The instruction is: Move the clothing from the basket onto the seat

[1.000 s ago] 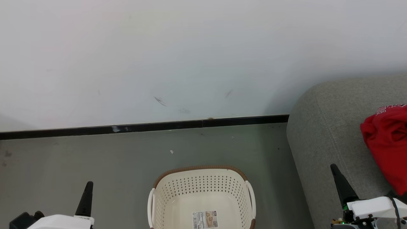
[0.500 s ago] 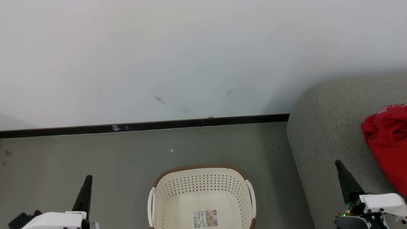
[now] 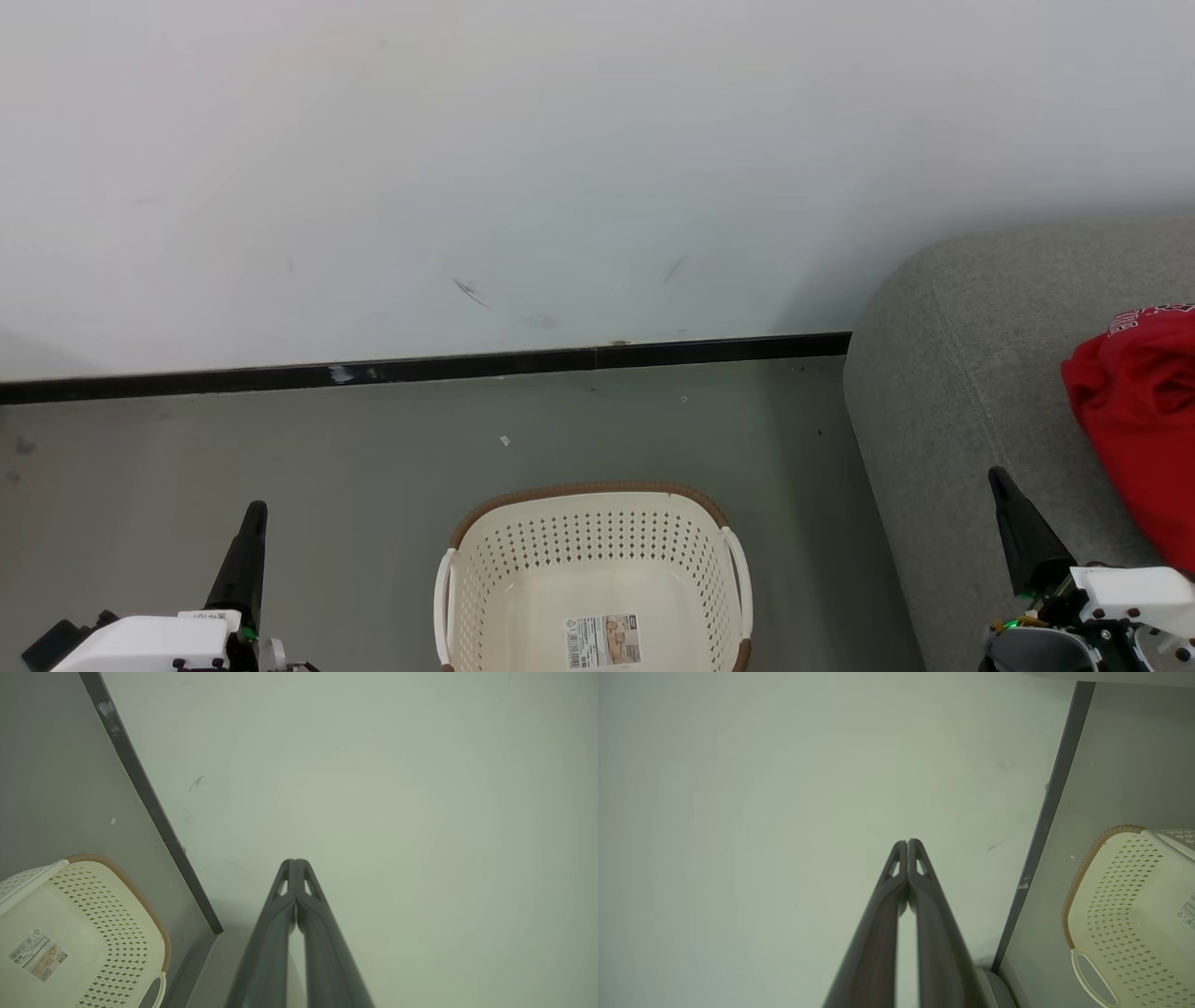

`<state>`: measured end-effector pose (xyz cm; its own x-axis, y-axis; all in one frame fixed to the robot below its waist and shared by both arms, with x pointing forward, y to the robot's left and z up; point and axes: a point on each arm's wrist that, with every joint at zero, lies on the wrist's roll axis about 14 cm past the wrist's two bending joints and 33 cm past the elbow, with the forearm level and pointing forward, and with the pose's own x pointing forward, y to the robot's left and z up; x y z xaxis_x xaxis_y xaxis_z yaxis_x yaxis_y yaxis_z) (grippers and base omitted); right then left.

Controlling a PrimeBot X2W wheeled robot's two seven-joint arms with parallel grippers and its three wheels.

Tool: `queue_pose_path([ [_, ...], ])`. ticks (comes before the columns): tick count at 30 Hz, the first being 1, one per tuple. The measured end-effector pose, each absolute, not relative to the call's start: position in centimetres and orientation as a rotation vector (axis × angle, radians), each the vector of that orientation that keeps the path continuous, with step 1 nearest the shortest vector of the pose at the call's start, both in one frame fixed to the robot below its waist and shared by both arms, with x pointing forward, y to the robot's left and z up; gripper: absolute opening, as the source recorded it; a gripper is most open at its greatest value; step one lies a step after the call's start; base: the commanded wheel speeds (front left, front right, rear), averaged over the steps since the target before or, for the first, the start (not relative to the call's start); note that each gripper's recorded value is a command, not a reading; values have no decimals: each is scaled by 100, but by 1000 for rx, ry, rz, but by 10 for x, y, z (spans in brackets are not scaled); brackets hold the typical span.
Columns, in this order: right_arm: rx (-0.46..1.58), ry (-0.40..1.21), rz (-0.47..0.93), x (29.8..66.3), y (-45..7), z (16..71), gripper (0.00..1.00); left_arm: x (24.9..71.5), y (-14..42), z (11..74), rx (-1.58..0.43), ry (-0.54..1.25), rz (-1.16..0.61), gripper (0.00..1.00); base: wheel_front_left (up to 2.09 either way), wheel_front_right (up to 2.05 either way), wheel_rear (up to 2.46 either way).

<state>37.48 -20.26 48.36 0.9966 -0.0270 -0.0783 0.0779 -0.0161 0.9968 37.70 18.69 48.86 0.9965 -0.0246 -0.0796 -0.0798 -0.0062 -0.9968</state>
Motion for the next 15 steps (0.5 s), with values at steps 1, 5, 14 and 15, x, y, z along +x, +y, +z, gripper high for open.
queue_pose_path([
  [1,1584,40,-84,375,-203,483,0,377,187,489,-1577,82,44,0,0,0,0],
  [5,1584,41,-85,375,-203,483,0,377,187,488,-1577,83,45,0,0,0,0],
  [14,1584,31,-74,379,-203,488,0,377,187,488,-1578,84,46,0,0,0,0],
  [15,1584,32,-74,379,-203,488,0,377,187,488,-1578,84,46,0,0,0,0],
])
